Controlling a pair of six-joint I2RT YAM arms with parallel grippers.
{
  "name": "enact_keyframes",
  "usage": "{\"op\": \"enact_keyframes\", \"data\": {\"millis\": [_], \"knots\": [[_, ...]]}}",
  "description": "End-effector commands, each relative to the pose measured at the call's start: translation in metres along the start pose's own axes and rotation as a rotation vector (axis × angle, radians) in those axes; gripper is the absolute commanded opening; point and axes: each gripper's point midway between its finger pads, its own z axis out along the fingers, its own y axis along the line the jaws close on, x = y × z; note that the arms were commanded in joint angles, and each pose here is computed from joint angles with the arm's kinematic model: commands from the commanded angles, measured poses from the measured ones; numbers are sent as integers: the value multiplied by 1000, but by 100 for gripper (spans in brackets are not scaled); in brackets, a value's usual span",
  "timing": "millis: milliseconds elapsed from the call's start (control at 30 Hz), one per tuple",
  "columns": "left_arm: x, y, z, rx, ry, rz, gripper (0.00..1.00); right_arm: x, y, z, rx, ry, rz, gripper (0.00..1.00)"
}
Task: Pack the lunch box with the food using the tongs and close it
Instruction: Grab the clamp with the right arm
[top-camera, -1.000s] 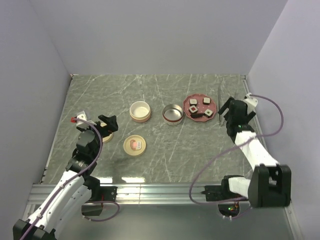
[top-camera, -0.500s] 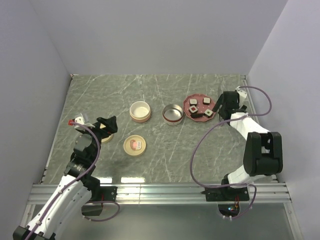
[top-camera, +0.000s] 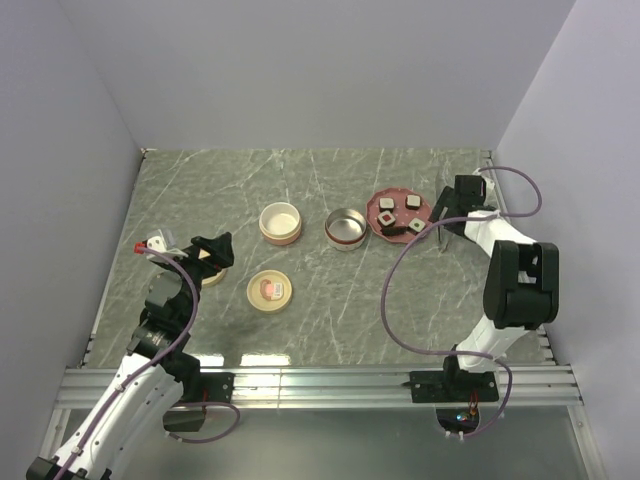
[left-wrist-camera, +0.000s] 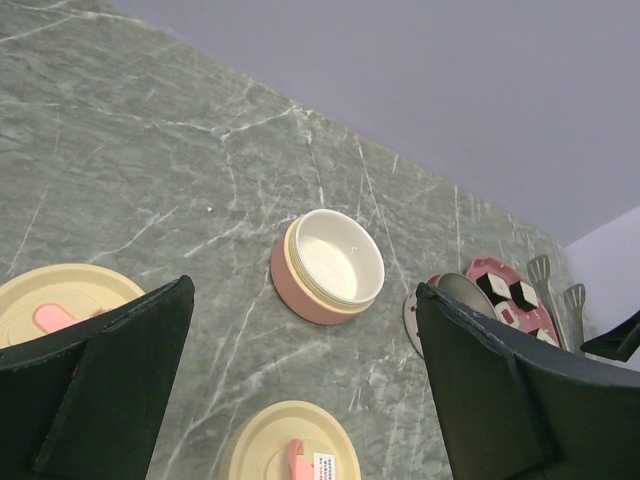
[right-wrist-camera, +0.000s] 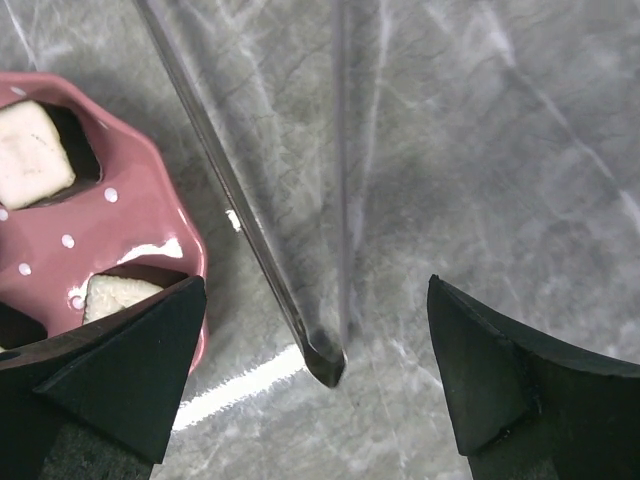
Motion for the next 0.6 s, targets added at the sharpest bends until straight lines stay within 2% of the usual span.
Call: {"op": "enact_keyframes", "data": {"millis": [0,567], "knots": [[-3,-5,0,20,-13,-17,100,-10,12,3,-47,12,-31,98],[-4,-6,-2,30,-15,-21,100,-10,9,24,8,50,-57,97]]}}
